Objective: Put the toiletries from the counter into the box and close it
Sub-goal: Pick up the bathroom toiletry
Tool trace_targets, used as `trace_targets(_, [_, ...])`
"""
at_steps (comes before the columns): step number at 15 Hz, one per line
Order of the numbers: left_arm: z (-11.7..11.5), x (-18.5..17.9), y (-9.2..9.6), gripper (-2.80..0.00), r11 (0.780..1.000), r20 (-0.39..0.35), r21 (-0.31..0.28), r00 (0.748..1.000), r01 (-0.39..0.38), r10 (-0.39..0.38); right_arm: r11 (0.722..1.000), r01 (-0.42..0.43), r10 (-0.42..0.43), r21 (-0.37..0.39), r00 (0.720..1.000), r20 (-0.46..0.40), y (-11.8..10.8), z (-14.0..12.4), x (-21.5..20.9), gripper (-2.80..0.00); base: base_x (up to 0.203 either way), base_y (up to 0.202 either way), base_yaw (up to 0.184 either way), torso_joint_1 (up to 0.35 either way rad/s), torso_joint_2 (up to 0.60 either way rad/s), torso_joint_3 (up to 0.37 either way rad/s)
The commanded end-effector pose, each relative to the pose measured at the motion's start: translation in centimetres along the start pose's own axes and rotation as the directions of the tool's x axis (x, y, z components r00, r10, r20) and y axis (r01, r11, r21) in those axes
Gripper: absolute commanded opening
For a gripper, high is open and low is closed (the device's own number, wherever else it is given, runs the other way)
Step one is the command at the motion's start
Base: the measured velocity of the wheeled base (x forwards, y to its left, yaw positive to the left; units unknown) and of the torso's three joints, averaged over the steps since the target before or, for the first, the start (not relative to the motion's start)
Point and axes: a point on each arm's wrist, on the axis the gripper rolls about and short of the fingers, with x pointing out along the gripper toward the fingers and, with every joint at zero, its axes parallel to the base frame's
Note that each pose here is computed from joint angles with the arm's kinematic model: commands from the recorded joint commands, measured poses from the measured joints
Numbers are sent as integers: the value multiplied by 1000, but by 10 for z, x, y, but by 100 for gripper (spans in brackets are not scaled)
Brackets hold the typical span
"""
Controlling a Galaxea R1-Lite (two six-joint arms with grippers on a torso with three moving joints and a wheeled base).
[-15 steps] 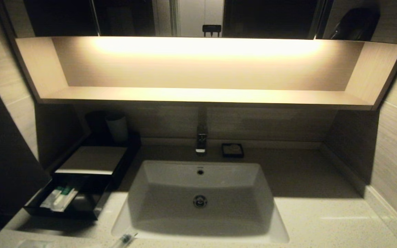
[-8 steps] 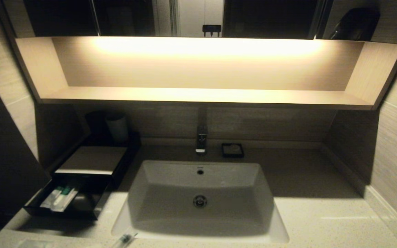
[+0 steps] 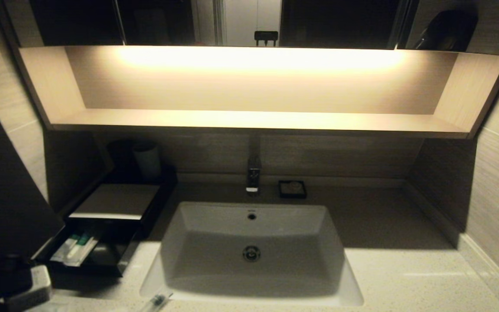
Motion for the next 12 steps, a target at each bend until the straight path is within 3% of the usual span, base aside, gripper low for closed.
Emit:
trace_targets(1, [17,7,22,0,998,-15,22,998,53,-53,1000,0,0,0,1000,0,0,0,0,-280,0,0,0,0,0,0])
trace_targets(5, [47,14,28,0,992,-14,78,995,95,-94,1000,0,0,0,1000,0,0,0,0,-280,0,0,0,0,0,0])
trace_targets(12, [95,40,24,0,982,-72,-24,980,186,-187,1000,0,0,0,1000,0,0,0,0,-280,0,0,0,0,0,0])
